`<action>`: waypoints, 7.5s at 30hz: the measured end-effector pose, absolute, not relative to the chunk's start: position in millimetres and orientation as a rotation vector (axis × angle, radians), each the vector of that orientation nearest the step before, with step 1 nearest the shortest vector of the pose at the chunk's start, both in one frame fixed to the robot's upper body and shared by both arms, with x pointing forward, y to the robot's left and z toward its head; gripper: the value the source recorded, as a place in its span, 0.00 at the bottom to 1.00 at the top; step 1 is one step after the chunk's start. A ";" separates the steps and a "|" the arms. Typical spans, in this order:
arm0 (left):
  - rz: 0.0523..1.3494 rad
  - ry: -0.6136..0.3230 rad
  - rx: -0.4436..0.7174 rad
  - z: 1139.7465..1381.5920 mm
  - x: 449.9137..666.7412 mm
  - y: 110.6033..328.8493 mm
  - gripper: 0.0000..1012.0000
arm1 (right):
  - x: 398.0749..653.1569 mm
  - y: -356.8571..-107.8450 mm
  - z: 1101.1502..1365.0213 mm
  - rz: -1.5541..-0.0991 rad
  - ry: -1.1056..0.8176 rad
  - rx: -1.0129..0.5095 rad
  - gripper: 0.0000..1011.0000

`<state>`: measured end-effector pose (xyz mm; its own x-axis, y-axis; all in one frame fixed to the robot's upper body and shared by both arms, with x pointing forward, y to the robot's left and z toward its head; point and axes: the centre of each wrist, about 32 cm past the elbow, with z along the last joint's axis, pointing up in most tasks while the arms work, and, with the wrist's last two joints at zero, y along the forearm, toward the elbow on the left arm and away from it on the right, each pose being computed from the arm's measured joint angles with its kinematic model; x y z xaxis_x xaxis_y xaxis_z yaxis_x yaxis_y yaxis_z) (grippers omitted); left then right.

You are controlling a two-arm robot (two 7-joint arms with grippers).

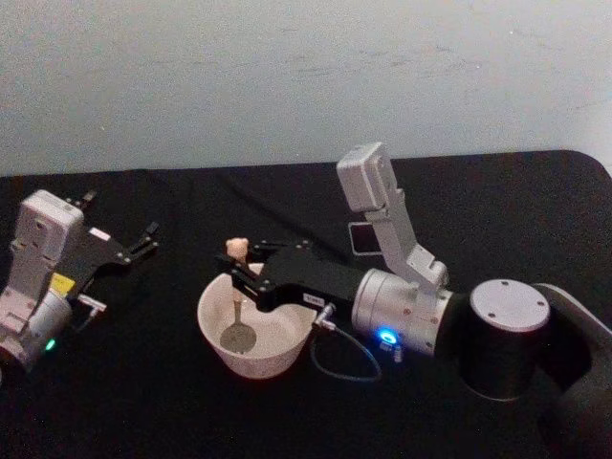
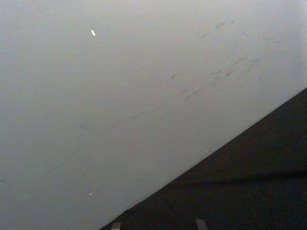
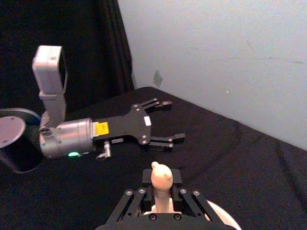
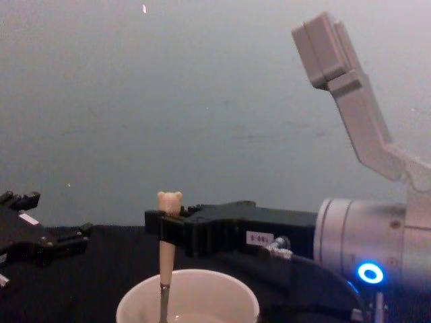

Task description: Pick up the stirring spoon with one hand, stir inside the cup, then place it back in its original position.

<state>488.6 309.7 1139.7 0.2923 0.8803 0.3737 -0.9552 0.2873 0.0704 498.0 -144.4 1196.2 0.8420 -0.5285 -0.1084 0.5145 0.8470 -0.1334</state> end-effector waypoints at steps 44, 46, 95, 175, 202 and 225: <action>1.248 -0.285 0.304 1139.8 488.6 309.7 0.99 | 490.4 -171.3 1203.0 -0.646 0.177 -0.073 0.22; 1.248 -0.285 0.304 1139.8 488.6 309.7 0.99 | 490.9 -170.8 1203.0 -0.647 0.177 -0.074 0.22; 1.248 -0.285 0.304 1139.8 488.6 309.7 0.99 | 480.2 -214.0 1266.6 -0.900 0.198 0.157 0.22; 1.248 -0.285 0.304 1139.8 488.6 309.7 0.99 | 483.2 -224.9 1219.0 -1.168 0.361 0.027 0.22; 1.248 -0.285 0.304 1139.8 488.6 309.7 0.99 | 485.3 -220.8 1208.9 -1.136 0.385 -0.033 0.22; 1.248 -0.285 0.304 1139.8 488.6 309.7 0.99 | 486.2 -220.3 1208.7 -1.126 0.387 -0.046 0.22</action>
